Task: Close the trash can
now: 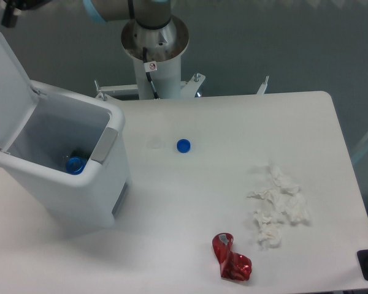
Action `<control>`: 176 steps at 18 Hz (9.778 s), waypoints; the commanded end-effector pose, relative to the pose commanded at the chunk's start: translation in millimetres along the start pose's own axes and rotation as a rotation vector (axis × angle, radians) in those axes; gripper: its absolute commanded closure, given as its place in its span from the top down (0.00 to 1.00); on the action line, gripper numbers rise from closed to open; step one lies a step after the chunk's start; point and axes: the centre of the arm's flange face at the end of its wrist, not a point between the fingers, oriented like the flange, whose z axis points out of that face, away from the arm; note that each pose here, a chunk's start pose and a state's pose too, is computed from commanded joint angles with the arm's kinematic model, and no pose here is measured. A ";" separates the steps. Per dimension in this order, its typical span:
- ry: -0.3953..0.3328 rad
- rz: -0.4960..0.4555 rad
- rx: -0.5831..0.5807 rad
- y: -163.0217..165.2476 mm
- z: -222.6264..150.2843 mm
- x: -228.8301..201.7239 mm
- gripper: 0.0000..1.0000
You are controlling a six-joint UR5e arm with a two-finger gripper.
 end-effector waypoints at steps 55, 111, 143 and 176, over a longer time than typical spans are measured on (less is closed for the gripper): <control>-0.134 -0.134 -0.030 -41.9 15.8 -90.8 0.00; -0.161 -0.281 -0.173 -26.0 112.2 -227.3 0.00; -0.206 -0.263 -0.134 -45.1 87.4 -234.3 0.49; -0.323 0.229 -0.679 100.5 85.7 -561.4 1.00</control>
